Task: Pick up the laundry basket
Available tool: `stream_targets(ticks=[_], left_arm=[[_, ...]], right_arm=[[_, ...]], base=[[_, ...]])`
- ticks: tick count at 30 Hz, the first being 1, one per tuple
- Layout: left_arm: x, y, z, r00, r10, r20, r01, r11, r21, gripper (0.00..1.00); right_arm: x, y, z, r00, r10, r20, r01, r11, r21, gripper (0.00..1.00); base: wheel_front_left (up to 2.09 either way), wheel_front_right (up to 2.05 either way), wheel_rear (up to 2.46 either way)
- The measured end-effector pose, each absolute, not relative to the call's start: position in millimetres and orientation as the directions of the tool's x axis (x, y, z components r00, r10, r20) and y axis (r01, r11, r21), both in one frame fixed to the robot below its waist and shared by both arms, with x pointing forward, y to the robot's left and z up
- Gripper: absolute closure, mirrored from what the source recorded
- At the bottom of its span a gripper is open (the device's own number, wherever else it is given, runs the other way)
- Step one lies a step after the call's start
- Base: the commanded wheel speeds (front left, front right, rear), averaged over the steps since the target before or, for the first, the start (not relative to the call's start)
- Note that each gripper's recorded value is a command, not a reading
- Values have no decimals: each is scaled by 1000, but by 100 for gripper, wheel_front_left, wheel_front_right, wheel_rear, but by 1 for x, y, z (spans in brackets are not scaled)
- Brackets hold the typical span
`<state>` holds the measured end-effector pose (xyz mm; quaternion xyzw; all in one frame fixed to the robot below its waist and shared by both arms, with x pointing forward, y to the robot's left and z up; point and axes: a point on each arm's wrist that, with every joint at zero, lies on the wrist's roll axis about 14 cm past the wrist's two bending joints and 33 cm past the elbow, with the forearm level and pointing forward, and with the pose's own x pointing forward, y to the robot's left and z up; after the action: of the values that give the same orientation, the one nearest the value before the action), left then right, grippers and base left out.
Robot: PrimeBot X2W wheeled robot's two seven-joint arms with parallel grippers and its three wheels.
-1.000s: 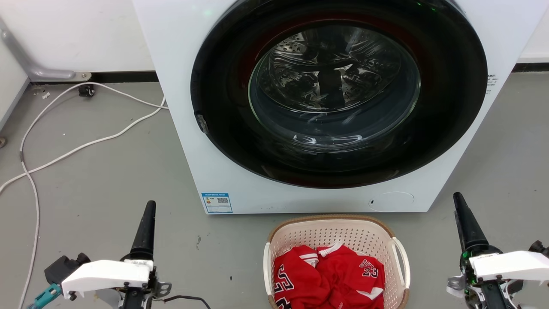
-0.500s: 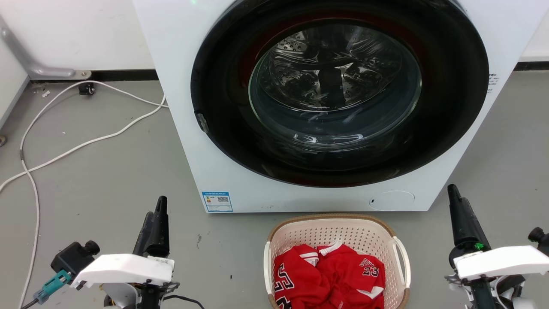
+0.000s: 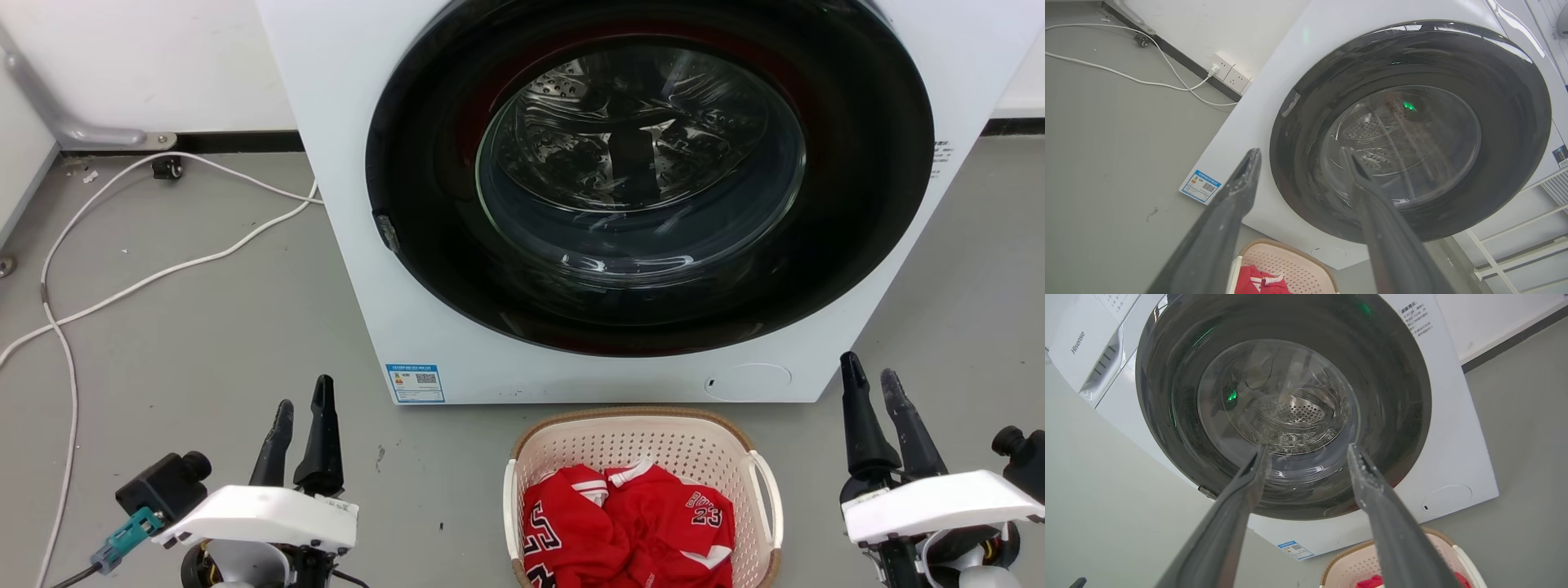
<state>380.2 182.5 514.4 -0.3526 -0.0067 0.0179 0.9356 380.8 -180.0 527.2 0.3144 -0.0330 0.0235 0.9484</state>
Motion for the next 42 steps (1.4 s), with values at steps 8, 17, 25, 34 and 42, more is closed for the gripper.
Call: stream_targets(ticks=[8,17,25,34,42], left_arm=[[379,180,514,999,33,16,-18,815,-579,0],[377,178,513,999,26,26,-10,873,-488,0],[376,174,513,999,16,40,1,919,-394,0],[374,173,514,998,13,55,5,949,-316,0],[373,171,516,997,6,72,13,965,-260,0]], right_arm=[[380,-177,531,995,34,96,-78,863,500,0],[380,-175,536,991,44,124,-91,908,410,0],[378,-171,538,988,62,139,-103,945,311,0],[377,-171,537,987,67,144,-100,967,235,0],[376,-170,537,985,76,153,-104,978,180,0]], base=[[0,0,0],[0,0,0],[0,0,0],[0,0,0],[0,0,0]])
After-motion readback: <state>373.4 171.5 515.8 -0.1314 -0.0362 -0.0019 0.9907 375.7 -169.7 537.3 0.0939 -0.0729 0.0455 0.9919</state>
